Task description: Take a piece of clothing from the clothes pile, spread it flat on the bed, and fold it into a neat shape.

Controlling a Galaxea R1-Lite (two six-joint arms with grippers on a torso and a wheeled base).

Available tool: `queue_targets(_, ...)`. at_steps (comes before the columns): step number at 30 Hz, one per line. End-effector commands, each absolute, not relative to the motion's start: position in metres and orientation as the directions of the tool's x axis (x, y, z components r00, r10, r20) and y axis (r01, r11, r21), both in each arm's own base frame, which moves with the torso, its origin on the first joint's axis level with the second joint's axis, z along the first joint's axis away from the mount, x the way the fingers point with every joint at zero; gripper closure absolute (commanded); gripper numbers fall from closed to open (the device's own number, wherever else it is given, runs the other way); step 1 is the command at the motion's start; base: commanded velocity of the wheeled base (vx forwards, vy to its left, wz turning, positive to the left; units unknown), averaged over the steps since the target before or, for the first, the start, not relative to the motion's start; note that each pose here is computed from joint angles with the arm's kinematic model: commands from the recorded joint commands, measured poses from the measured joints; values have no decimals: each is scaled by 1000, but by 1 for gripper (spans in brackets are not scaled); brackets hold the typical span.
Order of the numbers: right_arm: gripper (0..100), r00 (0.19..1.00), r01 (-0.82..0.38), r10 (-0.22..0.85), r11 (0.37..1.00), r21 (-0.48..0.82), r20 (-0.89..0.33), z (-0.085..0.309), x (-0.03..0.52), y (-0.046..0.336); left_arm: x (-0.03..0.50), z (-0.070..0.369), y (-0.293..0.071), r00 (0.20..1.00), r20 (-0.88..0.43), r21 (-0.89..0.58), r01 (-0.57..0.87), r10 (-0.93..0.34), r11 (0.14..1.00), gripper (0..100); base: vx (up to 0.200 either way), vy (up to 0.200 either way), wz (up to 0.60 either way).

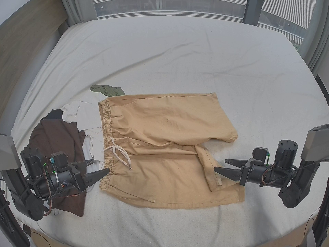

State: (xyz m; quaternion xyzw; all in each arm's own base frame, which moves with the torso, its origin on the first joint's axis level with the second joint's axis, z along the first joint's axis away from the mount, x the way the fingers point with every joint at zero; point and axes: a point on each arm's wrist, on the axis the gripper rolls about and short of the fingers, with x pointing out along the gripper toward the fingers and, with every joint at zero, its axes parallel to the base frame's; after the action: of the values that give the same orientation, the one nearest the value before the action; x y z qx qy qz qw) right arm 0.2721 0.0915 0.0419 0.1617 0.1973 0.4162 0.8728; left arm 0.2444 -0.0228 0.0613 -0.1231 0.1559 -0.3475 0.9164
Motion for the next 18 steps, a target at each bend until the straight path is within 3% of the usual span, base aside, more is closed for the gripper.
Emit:
queue_targets(1, 0, 563, -650, 791, 602, 463, -237, 33, 270, 92, 246, 59, -24, 705, -206, -341, 598, -678, 725, 0, 0, 0, 0)
queue_targets(18, 0, 516, -608, 792, 606, 513, -325, 3, 265, 97, 248, 58, -29, 695, -207, -352, 604, -689, 715, 0, 0, 0, 0)
